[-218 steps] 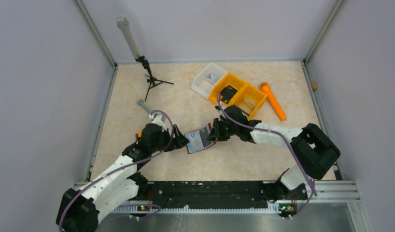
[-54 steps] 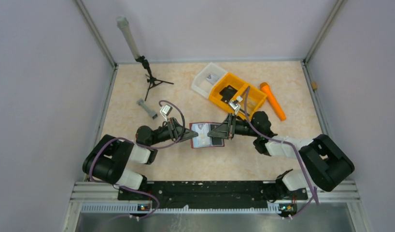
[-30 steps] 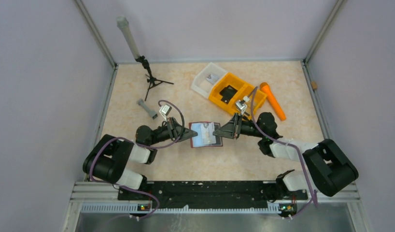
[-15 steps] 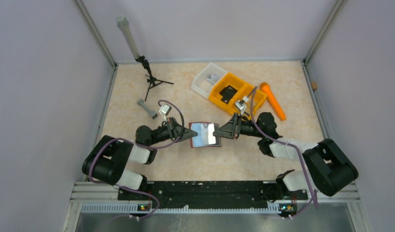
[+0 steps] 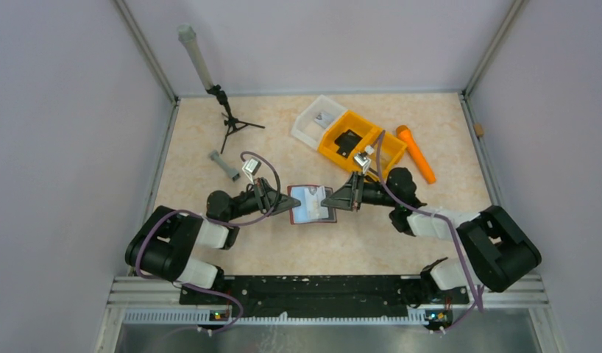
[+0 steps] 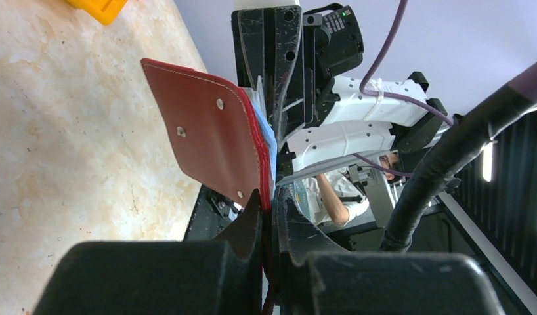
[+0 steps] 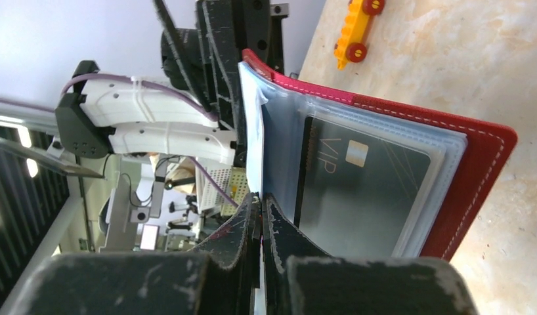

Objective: Take the credit cards out of the card holder
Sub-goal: Remove the credit card from the card holder, then move the storage box to the center of the board.

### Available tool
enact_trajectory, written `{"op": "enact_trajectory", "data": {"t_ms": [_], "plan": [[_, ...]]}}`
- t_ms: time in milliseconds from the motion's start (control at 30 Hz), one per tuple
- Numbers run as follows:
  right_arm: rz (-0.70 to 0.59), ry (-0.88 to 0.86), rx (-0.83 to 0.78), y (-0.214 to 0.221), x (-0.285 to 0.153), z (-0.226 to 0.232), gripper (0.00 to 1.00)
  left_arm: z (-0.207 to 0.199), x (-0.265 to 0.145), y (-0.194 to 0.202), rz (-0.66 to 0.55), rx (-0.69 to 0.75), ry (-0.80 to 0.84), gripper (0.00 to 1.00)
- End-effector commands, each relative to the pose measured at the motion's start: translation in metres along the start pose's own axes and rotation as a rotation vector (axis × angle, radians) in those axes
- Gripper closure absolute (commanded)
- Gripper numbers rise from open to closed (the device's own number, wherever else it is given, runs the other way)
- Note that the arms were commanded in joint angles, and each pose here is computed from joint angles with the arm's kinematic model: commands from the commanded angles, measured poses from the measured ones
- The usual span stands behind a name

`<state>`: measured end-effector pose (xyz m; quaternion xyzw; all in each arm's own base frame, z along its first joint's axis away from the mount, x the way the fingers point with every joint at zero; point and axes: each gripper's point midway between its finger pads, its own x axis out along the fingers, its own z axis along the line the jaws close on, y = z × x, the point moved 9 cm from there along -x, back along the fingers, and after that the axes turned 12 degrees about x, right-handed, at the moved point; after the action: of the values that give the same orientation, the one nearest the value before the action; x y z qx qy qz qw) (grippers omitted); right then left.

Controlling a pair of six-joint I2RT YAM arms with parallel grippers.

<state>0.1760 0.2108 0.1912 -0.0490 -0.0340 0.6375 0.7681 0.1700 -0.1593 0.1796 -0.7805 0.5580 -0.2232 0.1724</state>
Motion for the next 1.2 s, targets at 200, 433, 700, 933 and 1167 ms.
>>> {"op": "enact_trajectory", "data": {"t_ms": [200,433,700,933,1167], "plan": [[-0.085,0.183,-0.123,-0.028,-0.024,-0.007,1.00,0.001,-0.023,-0.018,-0.051,0.092,-0.007,1.00],[-0.134,0.428,-0.240,-0.064,-0.032,-0.011,1.00,0.012,-0.030,-0.015,-0.039,0.080,-0.096,1.00],[-0.195,0.673,-0.443,-0.150,-0.010,0.034,1.00,0.021,-0.033,-0.015,0.007,0.129,-0.267,1.00],[-0.151,0.814,-0.593,-0.225,0.020,0.046,1.00,0.013,-0.037,-0.019,0.040,0.196,-0.387,1.00],[-0.181,1.017,-0.734,-0.273,0.043,0.050,1.00,0.015,-0.038,-0.020,0.041,0.205,-0.413,1.00]]}}
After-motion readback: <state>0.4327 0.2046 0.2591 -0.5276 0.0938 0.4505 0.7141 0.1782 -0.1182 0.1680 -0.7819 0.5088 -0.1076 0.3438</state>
